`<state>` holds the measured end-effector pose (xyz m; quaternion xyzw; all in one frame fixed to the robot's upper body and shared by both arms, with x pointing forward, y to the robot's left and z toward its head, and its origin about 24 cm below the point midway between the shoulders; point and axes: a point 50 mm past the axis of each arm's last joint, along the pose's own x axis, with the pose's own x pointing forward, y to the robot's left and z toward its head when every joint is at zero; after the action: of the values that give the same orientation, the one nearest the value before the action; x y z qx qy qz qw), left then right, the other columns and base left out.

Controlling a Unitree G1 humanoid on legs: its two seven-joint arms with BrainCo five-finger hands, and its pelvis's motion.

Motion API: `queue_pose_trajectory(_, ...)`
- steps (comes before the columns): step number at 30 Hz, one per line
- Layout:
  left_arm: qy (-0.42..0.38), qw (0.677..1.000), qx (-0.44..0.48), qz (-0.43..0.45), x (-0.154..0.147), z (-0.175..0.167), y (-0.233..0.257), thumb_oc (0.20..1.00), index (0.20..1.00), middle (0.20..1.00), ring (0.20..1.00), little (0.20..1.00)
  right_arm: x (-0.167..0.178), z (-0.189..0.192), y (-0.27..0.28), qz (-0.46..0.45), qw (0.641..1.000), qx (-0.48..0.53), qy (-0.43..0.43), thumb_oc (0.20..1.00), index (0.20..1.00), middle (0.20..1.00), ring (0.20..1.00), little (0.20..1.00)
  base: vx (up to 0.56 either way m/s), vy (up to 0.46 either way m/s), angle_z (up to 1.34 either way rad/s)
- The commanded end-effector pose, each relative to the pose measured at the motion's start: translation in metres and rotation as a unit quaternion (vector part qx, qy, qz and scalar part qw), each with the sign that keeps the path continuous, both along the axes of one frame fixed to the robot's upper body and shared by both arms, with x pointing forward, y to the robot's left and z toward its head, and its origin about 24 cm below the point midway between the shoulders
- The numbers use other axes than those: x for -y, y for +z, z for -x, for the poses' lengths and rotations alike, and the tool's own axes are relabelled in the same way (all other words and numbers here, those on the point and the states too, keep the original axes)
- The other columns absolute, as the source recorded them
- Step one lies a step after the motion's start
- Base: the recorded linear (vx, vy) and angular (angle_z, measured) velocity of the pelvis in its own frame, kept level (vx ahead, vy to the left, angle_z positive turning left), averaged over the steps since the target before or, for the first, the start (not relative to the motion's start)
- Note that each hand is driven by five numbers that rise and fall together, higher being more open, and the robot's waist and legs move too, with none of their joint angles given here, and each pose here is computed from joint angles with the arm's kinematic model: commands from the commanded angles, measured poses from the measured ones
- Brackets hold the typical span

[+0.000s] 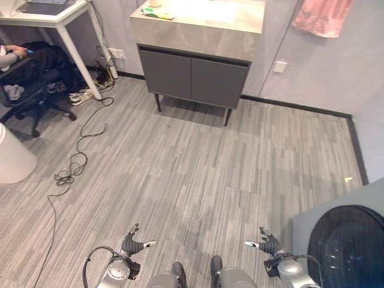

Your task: Put brush and paste in cup on sink, flatten towel.

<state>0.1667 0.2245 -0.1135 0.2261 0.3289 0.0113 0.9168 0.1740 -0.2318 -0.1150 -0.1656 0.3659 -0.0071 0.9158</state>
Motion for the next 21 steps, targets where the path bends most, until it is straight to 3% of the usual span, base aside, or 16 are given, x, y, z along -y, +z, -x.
queue_pose_trajectory(1,-0.009,0.998,0.052,-0.015,-0.008,-0.013,0.016,1.0,1.0,1.0,1.0,1.0,0.007,-0.01,0.012,0.01,0.999,0.043,0.002,1.0,1.0,1.0,1.0,1.0,0.1,0.082,0.3)
queue_pose_trajectory(8,-0.008,0.999,0.048,-0.018,-0.007,-0.016,0.015,1.0,1.0,1.0,1.0,1.0,0.009,-0.008,0.015,0.004,0.998,0.057,-0.021,1.0,1.0,1.0,1.0,1.0,0.27,-0.004,0.22)
queue_pose_trajectory(13,-0.012,0.999,0.043,-0.018,-0.005,-0.016,0.013,1.0,1.0,1.0,1.0,1.0,0.007,-0.01,0.019,0.024,0.998,0.062,0.012,1.0,1.0,1.0,1.0,1.0,0.32,-0.108,0.17)
queue_pose_trajectory(21,-0.029,0.998,0.05,-0.002,0.017,-0.038,0.015,1.0,1.0,1.0,1.0,1.0,0.031,-0.004,0.024,0.075,0.996,0.049,0.027,1.0,1.0,1.0,1.0,1.0,0.41,-0.329,0.3)
